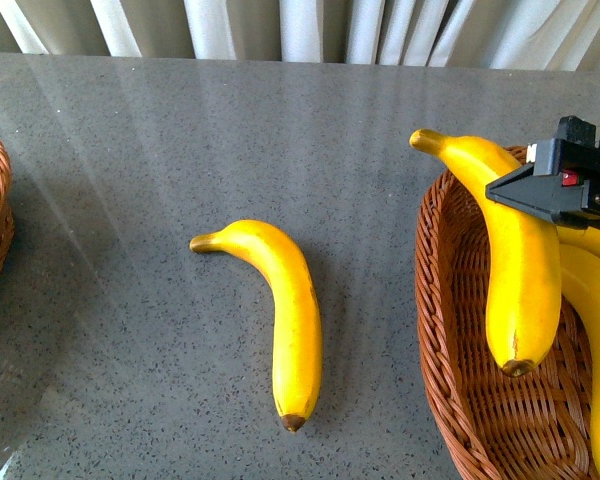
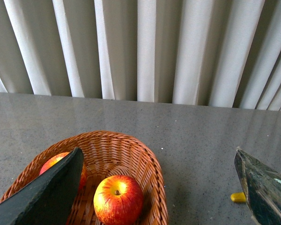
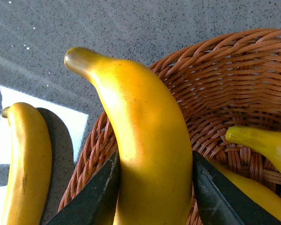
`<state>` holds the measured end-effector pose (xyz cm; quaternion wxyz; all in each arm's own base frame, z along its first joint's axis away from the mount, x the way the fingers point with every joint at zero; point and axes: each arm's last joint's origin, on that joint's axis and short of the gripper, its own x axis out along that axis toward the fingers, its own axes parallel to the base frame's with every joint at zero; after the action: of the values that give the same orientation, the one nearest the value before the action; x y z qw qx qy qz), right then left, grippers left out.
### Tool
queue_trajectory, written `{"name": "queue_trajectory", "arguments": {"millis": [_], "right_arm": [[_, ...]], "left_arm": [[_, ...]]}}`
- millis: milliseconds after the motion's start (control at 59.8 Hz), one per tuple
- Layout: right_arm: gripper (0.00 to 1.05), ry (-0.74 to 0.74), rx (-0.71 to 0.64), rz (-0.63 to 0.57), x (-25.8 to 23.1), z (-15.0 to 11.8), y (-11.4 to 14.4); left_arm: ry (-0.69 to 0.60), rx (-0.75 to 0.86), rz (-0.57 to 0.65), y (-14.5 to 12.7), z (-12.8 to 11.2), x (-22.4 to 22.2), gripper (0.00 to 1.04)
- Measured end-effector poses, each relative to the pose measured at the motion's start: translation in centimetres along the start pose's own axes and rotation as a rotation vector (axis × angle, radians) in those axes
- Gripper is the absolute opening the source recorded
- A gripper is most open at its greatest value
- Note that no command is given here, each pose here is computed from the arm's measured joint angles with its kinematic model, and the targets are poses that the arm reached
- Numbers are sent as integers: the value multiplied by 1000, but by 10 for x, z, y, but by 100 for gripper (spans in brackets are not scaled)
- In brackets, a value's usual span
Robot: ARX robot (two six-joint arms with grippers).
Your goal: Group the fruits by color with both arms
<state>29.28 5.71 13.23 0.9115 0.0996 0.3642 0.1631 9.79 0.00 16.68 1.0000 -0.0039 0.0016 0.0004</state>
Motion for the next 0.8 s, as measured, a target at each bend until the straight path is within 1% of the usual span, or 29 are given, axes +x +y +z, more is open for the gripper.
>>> {"name": "queue_trajectory", "arguments": {"millis": [17, 50, 67, 100, 217, 301, 385, 485, 636, 736, 803], "right_arm": [[50, 1, -3, -3, 0, -1, 0], [58, 2, -6, -13, 0, -1, 0], [59, 3, -6, -14, 0, -1, 0], [66, 5, -11, -21, 0, -2, 0], [84, 20, -29, -27, -2, -3, 3], [96, 25, -72, -4, -4, -1, 14], [95, 27, -132, 35, -4, 5, 30], [96, 24, -227, 80, 0, 15, 57], [96, 48, -381, 143, 19, 26, 96], [96, 82, -452, 166, 39, 28, 114], [96, 107, -485, 157, 50, 28, 120]], "left_arm": [[0, 0, 0, 0, 0, 0, 96], [0, 0, 0, 0, 0, 0, 96], [0, 0, 0, 0, 0, 0, 96], [0, 0, 0, 0, 0, 0, 96], [0, 0, 0, 0, 0, 0, 96], [0, 0, 0, 0, 0, 0, 96], [0, 0, 0, 0, 0, 0, 96], [0, 0, 0, 0, 0, 0, 96], [0, 0, 0, 0, 0, 0, 96], [0, 0, 0, 0, 0, 0, 96], [0, 0, 0, 0, 0, 0, 96]]}}
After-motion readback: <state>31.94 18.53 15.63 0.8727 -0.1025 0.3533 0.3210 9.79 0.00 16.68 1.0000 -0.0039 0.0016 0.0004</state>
